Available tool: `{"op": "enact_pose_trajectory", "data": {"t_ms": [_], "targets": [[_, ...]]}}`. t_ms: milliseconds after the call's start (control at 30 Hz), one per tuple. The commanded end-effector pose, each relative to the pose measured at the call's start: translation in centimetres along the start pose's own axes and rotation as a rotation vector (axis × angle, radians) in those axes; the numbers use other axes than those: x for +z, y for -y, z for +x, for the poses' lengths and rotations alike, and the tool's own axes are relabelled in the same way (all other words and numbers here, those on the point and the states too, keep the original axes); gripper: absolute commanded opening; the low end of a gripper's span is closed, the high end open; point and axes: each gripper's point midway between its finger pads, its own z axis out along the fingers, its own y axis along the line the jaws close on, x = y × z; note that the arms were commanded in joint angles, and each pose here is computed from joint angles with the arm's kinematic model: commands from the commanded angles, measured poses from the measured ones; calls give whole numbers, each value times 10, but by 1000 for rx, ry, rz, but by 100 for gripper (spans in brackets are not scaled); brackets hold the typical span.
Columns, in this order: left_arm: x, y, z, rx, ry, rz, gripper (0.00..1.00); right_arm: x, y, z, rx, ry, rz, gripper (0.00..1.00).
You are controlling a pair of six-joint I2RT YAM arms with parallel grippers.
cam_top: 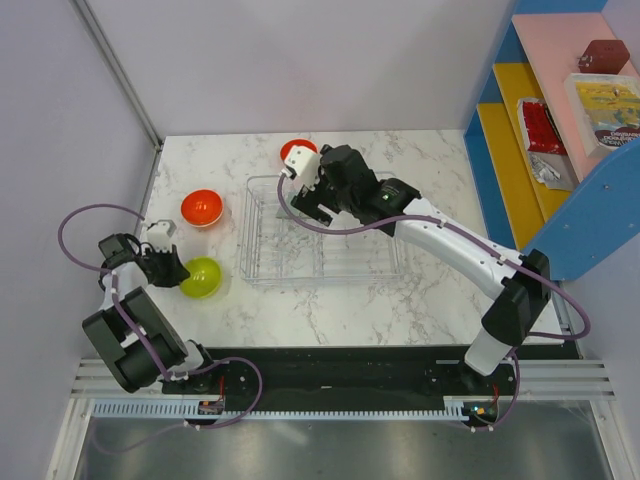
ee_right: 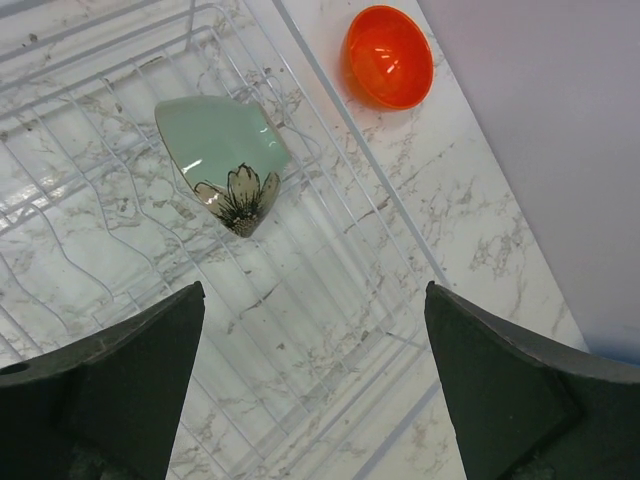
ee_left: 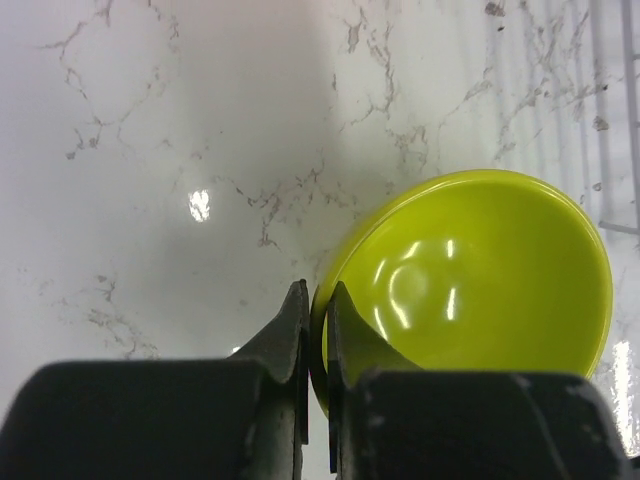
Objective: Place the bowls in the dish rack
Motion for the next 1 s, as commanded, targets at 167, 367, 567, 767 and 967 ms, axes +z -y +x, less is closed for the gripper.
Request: {"op": "enact_pose_trajectory", "data": {"t_ms": [167, 367, 567, 767, 967], "targets": [[-48, 28, -101, 97, 249, 141, 2, -8, -4, -44, 303, 160, -214, 98], [-80, 87, -157, 205, 379, 330, 2, -23, -22, -64, 493, 227, -478, 98], [-80, 162, -192, 335, 410, 532, 2, -24, -46, -72, 653, 230, -682, 98], [-65, 200, -224, 391, 468, 575, 2, -22, -70, -69, 856, 248, -1018, 98], [-59, 213, -234, 389, 466, 615, 2, -17, -69, -65, 982, 275, -1107, 98]]}}
